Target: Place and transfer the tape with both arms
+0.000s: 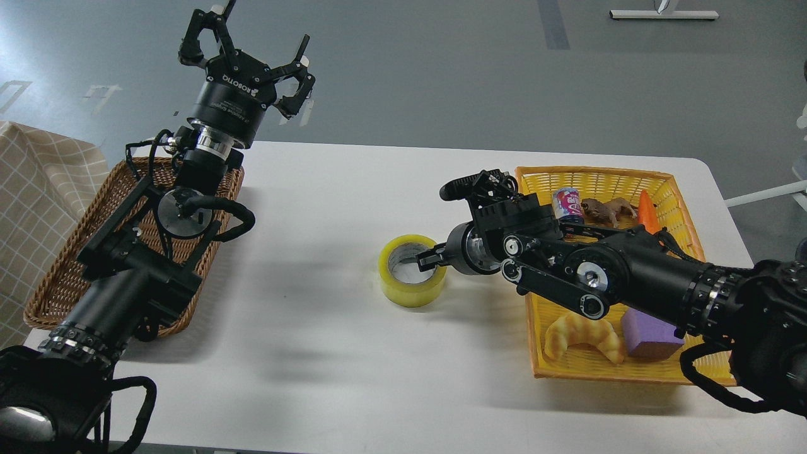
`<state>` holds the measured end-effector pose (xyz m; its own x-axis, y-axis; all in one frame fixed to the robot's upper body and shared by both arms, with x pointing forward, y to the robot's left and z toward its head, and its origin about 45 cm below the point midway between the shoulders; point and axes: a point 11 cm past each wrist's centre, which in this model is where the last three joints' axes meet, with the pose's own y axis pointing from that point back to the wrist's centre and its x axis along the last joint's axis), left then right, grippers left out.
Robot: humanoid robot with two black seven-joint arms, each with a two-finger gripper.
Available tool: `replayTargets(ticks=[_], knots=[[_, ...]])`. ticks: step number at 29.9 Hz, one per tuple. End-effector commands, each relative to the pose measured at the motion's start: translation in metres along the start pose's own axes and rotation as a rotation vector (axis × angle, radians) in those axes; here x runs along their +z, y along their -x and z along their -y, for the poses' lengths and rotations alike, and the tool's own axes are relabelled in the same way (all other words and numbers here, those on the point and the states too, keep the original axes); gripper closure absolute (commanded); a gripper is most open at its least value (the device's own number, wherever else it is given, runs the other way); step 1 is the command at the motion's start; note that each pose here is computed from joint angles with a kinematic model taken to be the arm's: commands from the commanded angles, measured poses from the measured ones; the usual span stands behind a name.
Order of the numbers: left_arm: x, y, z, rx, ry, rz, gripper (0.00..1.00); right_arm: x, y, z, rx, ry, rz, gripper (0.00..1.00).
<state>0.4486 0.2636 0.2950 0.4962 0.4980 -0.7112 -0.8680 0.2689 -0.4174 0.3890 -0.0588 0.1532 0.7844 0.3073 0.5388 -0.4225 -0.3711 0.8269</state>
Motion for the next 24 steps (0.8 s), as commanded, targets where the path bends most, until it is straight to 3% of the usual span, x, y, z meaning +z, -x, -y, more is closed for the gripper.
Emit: replayTargets(ticks=[1, 2, 3, 13, 24], knots=[[-0.001, 0.000, 0.000, 0.000, 0.000, -0.002, 0.02, -0.001, -0.003, -0.001, 0.008, -0.005, 0.008, 0.29], [-0.001, 0.000, 0.000, 0.000, 0.000, -0.002, 0.02, -0.001, -0.004, -0.002, 0.010, -0.004, 0.008, 0.08], [-0.001, 0.000, 0.000, 0.000, 0.000, -0.002, 0.02, -0.001, -0.006, -0.003, 0.013, -0.006, 0.011, 0.02], [-0.002, 0.000, 0.000, 0.001, -0.004, -0.003, 0.02, -0.039, -0.036, -0.027, 0.088, -0.110, -0.015, 0.00], [0.001, -0.006, -0.006, 0.014, -0.017, 0.014, 0.02, 0.027, -0.074, -0.112, 0.255, -0.159, 0.128, 0.00]])
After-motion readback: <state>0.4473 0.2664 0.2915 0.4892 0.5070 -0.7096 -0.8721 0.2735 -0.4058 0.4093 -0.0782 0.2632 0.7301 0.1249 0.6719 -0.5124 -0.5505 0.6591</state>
